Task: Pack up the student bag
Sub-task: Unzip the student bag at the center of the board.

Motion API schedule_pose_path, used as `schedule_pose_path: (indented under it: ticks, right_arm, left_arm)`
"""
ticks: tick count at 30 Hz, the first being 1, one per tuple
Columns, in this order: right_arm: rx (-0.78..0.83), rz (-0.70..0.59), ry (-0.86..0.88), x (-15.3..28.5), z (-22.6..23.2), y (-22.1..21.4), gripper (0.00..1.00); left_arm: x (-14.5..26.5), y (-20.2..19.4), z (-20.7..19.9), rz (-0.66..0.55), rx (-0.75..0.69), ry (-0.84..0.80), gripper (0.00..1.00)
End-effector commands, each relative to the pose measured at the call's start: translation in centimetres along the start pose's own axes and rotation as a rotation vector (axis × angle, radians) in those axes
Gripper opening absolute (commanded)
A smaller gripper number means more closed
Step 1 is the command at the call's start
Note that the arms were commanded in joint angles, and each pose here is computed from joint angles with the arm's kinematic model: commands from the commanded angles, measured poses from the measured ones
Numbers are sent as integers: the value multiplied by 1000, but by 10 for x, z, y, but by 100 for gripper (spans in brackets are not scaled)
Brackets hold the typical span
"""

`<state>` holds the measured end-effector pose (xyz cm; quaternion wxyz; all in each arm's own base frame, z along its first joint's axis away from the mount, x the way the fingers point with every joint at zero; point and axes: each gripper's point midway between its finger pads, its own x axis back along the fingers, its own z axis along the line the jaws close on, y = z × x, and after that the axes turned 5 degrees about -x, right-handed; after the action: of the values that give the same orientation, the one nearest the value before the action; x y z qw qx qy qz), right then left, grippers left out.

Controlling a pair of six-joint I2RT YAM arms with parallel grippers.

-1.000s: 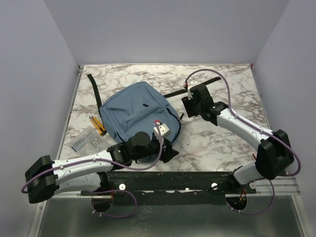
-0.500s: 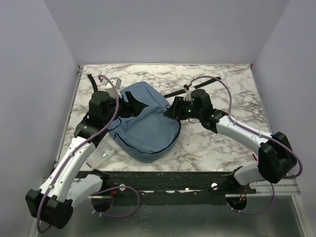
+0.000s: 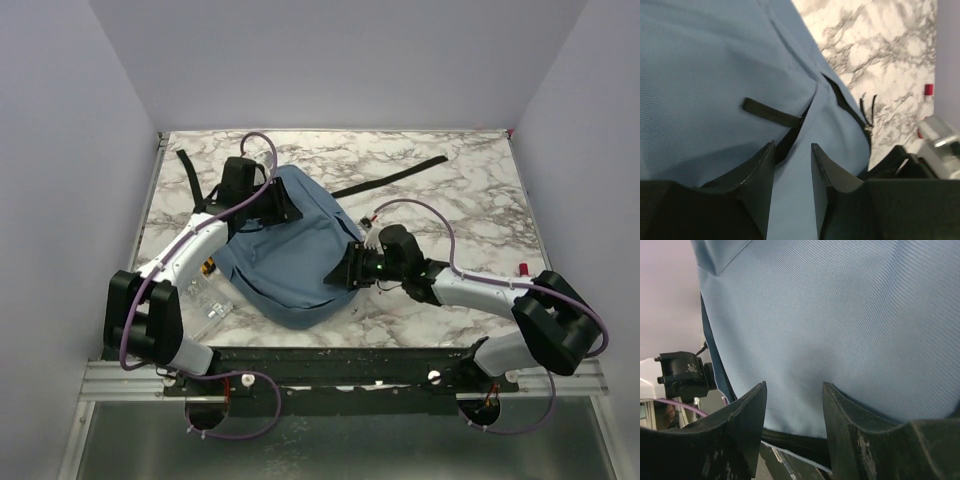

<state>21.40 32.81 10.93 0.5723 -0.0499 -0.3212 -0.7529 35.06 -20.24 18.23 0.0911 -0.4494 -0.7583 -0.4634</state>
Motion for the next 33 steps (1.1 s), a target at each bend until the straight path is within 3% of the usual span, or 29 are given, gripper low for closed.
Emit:
schedule_pose_path:
  ticks: [1,7,15,22,33]
  right_arm:
    - [-10,-57,26,10,9,7,52]
    - [-115,-181,-81,9,14,46,61]
    - [-280,-298,-137,-30,41,111,69]
    - [-259,-323,-403,-47,8,77,69]
    - [-284,-431,-508,-58,-13,87,67]
  left_arm:
    - [-8,-37,0,91,58,-65,32]
    - [5,-78,-2,63,51,-77,31]
    - [8,-111,17,87,100,-34,32]
    - [12,-112,12,58,110,-65,33]
    - [15,-124,0,56,137,-116,32]
